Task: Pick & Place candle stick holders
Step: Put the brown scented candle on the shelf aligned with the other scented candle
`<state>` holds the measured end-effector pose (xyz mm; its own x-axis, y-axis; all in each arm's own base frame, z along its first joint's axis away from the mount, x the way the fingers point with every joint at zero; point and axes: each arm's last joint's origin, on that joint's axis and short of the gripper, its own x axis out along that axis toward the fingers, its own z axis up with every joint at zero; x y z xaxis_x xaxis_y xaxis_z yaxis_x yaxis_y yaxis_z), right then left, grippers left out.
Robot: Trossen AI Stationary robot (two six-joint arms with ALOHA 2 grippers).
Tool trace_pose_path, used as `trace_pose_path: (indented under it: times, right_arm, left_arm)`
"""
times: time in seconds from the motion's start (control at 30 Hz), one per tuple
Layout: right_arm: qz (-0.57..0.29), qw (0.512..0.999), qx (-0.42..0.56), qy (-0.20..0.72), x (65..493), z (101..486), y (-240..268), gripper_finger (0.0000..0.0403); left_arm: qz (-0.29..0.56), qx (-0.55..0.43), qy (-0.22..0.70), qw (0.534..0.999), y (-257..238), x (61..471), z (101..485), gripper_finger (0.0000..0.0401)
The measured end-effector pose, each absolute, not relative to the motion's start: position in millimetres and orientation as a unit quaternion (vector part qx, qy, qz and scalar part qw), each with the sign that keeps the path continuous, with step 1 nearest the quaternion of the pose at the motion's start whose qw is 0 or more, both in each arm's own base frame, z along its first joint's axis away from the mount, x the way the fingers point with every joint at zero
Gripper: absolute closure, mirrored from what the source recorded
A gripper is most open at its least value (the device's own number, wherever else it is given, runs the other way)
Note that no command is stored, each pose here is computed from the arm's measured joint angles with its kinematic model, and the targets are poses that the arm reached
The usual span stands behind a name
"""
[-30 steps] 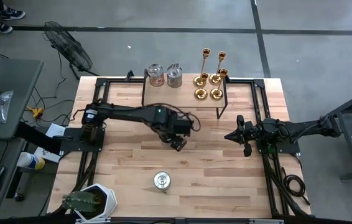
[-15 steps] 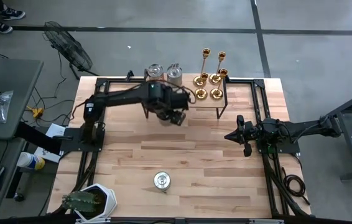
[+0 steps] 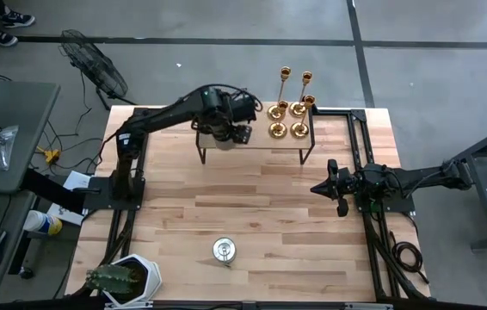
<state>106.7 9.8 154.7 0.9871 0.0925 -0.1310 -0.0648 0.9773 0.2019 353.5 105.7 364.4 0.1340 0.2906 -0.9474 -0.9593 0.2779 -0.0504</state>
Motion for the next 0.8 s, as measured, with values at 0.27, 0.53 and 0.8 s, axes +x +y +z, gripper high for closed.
trace_pose_path:
  times: [0.27,0.53,0.8]
  right_arm:
    - [0.040,0.992,0.099,0.070,107,155,10,0.0399]
    - [0.040,0.992,0.099,0.070,107,155,10,0.0399]
    - [0.040,0.992,0.099,0.070,107,155,10,0.0399]
  left_arm:
    - [0.501,-0.385,0.440,0.638,130,345,364,0.0047]
    - [0.510,-0.404,0.446,0.615,141,341,355,0.0047]
    - [0.521,-0.408,0.451,0.599,148,339,348,0.0047]
